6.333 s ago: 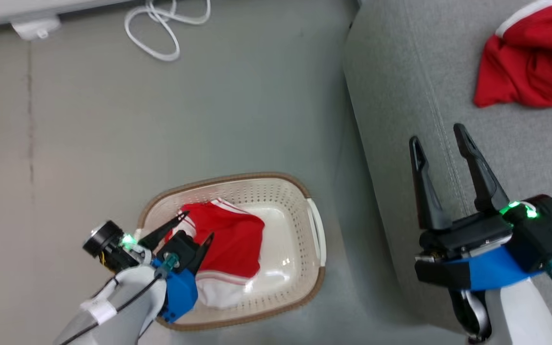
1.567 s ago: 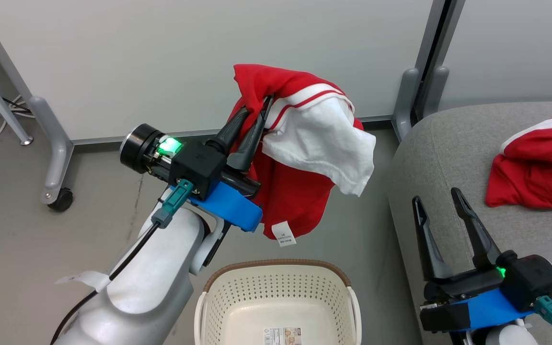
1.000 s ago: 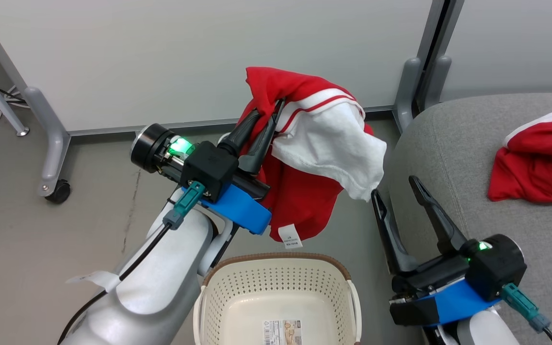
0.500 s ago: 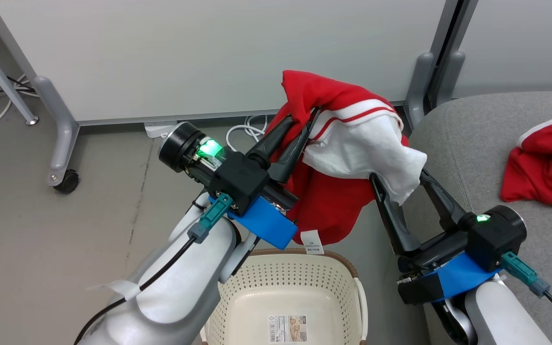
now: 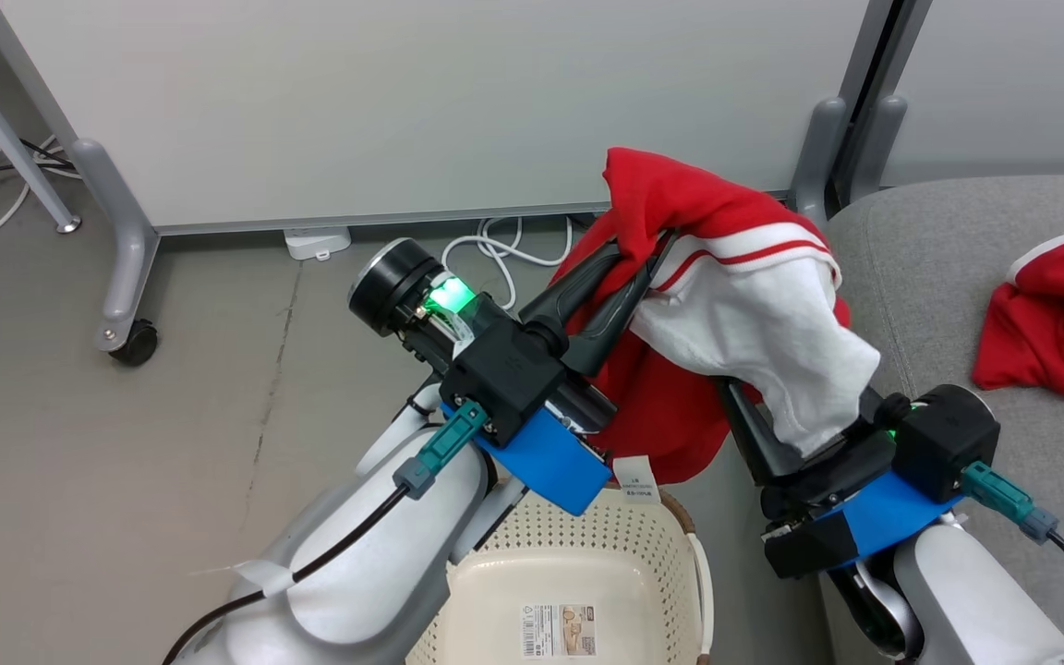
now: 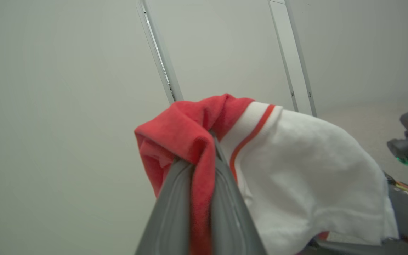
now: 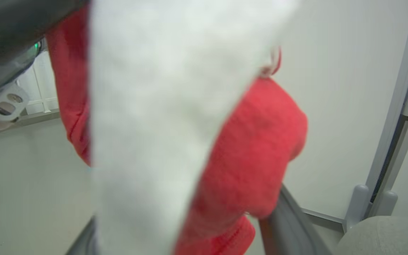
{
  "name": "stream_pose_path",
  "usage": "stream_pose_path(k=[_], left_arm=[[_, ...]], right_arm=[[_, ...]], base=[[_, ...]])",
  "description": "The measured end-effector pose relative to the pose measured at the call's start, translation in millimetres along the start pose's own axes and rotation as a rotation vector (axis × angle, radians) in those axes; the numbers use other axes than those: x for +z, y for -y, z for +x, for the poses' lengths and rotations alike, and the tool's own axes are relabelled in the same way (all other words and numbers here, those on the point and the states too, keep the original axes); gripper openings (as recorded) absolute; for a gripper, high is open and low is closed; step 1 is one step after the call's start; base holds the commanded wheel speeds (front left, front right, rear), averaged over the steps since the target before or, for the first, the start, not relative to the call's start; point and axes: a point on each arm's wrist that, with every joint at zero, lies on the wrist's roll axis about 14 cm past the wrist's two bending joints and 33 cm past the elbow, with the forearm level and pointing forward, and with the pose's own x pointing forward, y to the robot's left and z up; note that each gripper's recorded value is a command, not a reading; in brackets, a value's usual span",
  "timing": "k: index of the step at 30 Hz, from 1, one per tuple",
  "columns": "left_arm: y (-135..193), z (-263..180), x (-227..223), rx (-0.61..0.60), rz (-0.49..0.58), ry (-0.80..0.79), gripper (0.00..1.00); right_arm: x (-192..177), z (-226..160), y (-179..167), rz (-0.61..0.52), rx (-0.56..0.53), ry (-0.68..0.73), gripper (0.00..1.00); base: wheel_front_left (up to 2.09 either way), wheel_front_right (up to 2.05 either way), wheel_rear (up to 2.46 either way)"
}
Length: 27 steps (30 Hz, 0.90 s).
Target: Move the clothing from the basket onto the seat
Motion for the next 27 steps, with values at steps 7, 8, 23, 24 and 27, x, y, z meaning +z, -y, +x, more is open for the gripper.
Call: stream_pose_path(k=[7,8,23,24,27], left_arm=[[5.8,-2.0,-1.3,-0.015,-0.005,-0.006,0.00],[5.8,-2.2,-1.7,-0.015,-0.006,-0.007,0.00],[7.3,-3.1,-3.2,-0.017,-0.009,-0.017,0.00],[7.5,-3.2,-3.2,-0.017,-0.008,-0.018,0.00],[8.0,-3.4,-3.7,-0.019,-0.009,-0.019,0.00]], right_arm=[[5.8,7.1,-7.7,0.003,0.032,0.017,0.50],[6.7,7.6,-8.3,0.003,0.035,0.019,0.07],[12.4,3.1,-7.9,0.000,0.026,0.032,0.00],[12.4,2.8,-7.9,0.000,0.025,0.032,0.00],[12.7,2.8,-7.5,0.001,0.024,0.033,0.00]], base=[[0.00,0.00,0.00],[0.00,0.00,0.00],[0.00,0.00,0.00],[0.00,0.00,0.00],[0.00,0.00,0.00]])
